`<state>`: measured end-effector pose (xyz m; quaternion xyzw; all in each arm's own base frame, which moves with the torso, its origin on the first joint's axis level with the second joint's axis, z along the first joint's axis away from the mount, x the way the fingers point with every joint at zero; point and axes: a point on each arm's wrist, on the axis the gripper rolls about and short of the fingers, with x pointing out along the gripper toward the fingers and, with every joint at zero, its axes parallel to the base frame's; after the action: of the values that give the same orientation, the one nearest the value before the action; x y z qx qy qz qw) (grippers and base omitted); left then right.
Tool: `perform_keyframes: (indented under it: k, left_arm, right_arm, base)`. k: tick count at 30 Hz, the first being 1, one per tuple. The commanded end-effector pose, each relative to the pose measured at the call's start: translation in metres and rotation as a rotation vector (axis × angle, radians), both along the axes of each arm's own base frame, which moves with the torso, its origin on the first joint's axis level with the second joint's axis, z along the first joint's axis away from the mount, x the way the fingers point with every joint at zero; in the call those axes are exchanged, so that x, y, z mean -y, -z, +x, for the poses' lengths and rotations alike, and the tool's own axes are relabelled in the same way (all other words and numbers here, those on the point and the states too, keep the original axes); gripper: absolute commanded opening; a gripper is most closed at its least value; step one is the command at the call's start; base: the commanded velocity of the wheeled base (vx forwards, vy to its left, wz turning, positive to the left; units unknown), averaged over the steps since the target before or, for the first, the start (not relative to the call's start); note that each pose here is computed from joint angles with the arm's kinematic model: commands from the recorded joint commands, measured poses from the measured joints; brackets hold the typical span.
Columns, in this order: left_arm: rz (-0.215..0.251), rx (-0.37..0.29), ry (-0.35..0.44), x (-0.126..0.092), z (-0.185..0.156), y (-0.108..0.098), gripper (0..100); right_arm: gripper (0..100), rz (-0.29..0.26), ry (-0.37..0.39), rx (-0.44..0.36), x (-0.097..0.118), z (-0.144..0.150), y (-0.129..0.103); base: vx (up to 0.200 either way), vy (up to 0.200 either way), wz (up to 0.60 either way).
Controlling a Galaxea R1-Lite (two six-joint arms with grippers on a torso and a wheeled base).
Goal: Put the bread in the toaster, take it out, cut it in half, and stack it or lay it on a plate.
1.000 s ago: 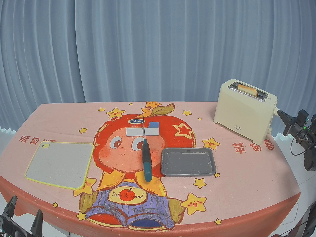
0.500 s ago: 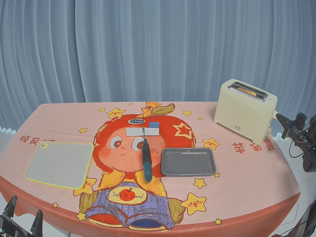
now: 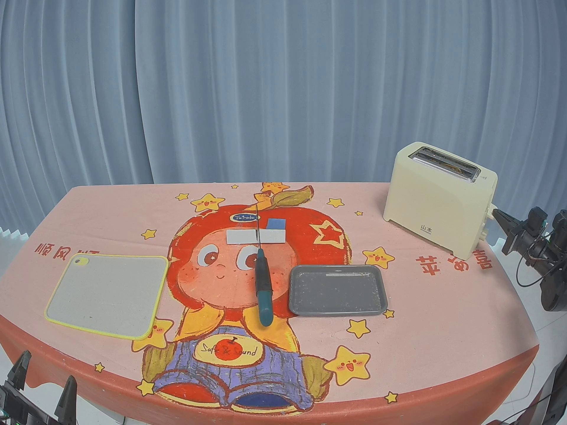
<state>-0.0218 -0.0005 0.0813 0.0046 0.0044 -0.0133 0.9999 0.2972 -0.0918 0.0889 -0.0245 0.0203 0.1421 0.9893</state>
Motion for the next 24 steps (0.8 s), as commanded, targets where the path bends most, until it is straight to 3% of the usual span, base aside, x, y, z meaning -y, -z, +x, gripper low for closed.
perform_keyframes:
  k: [1,24]
  left_arm:
    - [0.0,-0.017,-0.001,0.0,0.001,0.005,100]
    - [0.0,-0.019,-0.001,0.0,0.001,0.005,100]
  right_arm:
    - [0,0.005,0.0,-0.019,0.001,0.001,0.006]
    - [0,0.016,-0.002,-0.055,-0.001,0.0,0.015]
  base:
    - [0.0,0.0,0.0]
    - [0.0,0.0,0.0]
